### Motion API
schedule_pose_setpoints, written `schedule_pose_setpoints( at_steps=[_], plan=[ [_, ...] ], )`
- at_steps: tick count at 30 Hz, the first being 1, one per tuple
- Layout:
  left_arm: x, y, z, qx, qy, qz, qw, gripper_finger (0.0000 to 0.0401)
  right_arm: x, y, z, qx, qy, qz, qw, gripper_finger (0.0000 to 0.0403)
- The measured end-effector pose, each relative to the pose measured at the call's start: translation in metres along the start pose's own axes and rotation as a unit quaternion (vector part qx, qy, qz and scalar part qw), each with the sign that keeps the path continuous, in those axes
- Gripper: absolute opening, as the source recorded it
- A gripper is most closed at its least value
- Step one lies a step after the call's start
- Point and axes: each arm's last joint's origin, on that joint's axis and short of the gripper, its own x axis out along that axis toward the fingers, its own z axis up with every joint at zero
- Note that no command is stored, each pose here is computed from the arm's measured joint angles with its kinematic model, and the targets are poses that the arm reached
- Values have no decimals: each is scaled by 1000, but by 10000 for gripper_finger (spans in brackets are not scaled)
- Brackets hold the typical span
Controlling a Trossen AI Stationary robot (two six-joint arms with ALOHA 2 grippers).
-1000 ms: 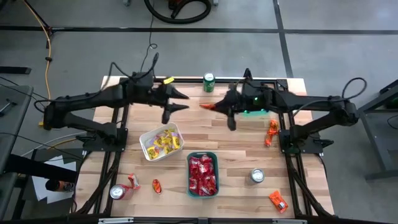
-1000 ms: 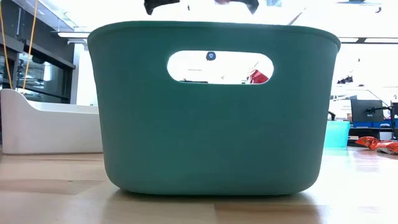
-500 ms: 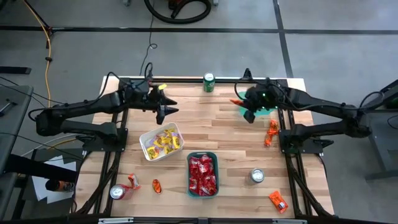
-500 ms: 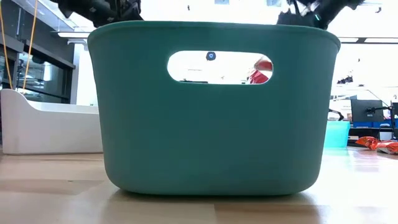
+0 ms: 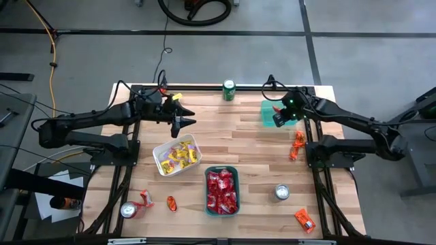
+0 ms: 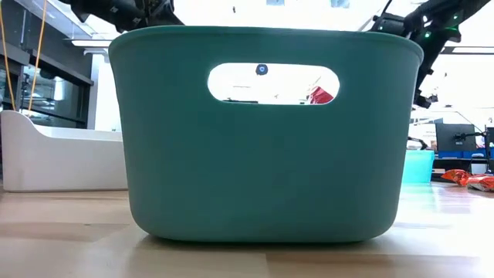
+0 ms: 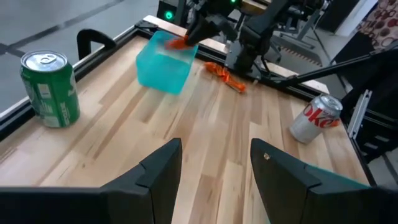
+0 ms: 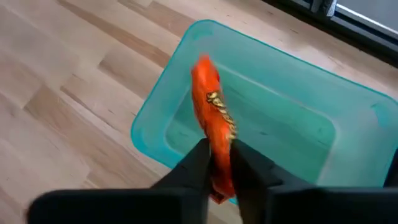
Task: Sort candy
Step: Put the orange chocolate into the transparent green bin
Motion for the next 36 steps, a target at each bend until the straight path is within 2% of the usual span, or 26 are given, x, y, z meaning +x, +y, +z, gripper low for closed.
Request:
schedule_pose_setpoints(
  at_steps=[6, 10, 16, 20, 24, 27, 31, 36],
  plan=[
    [0, 0, 0, -4, -1, 0, 1000, 177, 1, -2, -2, 35, 14, -4, 999, 163],
    [0, 0, 0, -4, -1, 0, 1000, 177, -12, -1, 4, 22, 35, 2, 999, 211],
    [0, 1, 0, -5, -2, 4, 1000, 177, -50, 10, 17, 87, 94, 83, 988, 224],
    [0, 1, 0, -1, -3, 6, 1000, 177, -62, 25, 5, 95, 170, 115, 974, 225],
    [0, 2, 1, -1, -7, 26, 1000, 177, -60, 37, -21, 99, 230, 59, 966, 225],
    [0, 3, 1, -1, -11, 30, 1000, 177, -49, 40, -42, 130, 244, 3, 961, 225],
    [0, 2, 3, 1, -20, 28, 999, 177, -27, 39, -68, 166, 262, -38, 950, 225],
    [0, 2, 4, -7, -27, 26, 999, 177, -15, 44, -70, 182, 252, -65, 948, 225]
  ],
)
